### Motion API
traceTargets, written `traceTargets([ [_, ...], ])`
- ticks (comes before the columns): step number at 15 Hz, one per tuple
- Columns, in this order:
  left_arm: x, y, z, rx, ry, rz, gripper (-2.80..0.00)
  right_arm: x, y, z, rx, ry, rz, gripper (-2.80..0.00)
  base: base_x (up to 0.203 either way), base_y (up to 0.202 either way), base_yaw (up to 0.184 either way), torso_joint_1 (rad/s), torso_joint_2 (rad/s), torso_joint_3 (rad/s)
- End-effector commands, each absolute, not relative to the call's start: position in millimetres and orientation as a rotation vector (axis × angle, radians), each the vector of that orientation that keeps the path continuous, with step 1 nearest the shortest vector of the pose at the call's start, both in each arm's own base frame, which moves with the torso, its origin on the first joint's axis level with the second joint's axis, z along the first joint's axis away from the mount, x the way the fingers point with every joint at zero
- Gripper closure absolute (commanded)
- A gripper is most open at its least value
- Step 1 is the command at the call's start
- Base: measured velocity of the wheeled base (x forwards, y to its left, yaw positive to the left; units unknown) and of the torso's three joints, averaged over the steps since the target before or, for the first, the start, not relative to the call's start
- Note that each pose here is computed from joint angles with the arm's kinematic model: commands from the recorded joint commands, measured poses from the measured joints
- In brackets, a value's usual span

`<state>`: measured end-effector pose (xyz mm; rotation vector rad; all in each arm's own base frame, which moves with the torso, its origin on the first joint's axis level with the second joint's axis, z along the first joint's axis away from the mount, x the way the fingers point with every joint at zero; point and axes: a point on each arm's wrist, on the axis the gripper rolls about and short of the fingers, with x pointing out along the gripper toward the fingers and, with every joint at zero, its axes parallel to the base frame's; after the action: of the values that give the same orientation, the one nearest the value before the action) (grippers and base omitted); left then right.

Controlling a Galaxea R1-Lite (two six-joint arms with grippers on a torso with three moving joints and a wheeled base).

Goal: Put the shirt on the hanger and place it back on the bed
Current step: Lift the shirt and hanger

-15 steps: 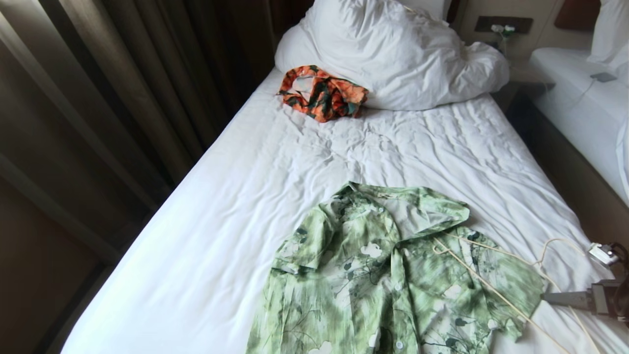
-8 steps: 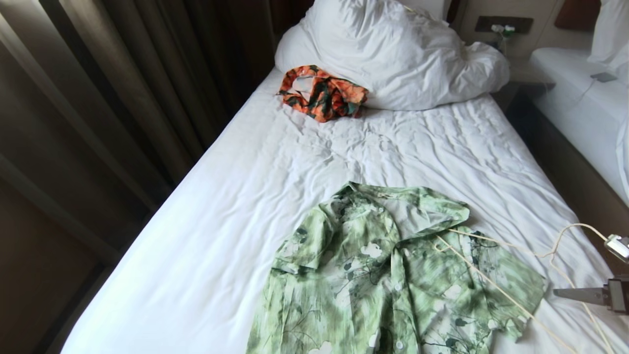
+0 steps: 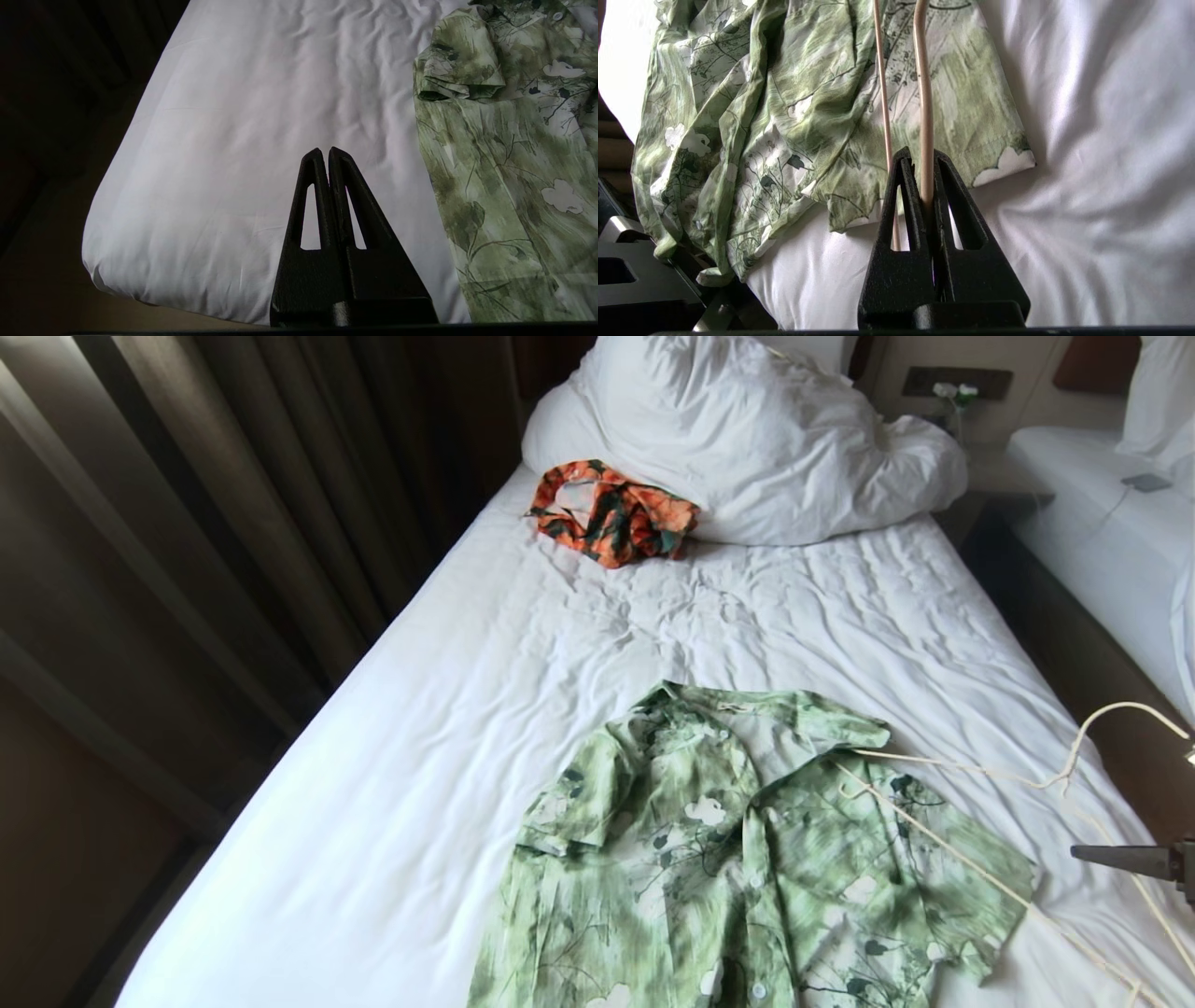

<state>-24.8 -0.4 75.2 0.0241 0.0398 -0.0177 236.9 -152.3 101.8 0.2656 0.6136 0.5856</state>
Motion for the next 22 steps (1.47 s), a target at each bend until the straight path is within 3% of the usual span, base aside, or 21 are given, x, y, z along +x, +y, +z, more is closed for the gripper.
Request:
traceTargets([
  [1,-25,0,75,0.024,0.041,-0.017,0.00,234,-142,121,0.199,0.565,0.609,0.00,0.000,0.000,0.000,0.000,0.00,0.000],
  [10,-25,0,75,0.024,0.041,-0.017,0.00,223,-110,175,0.001,0.355,0.714,0.00,0.000,0.000,0.000,0.000,0.00,0.000],
  [22,-25,0,75,0.024,0.041,-0.018,0.00,253,-113,159,0.086,0.112,1.014,0.00,0.000,0.000,0.000,0.000,0.00,0.000],
])
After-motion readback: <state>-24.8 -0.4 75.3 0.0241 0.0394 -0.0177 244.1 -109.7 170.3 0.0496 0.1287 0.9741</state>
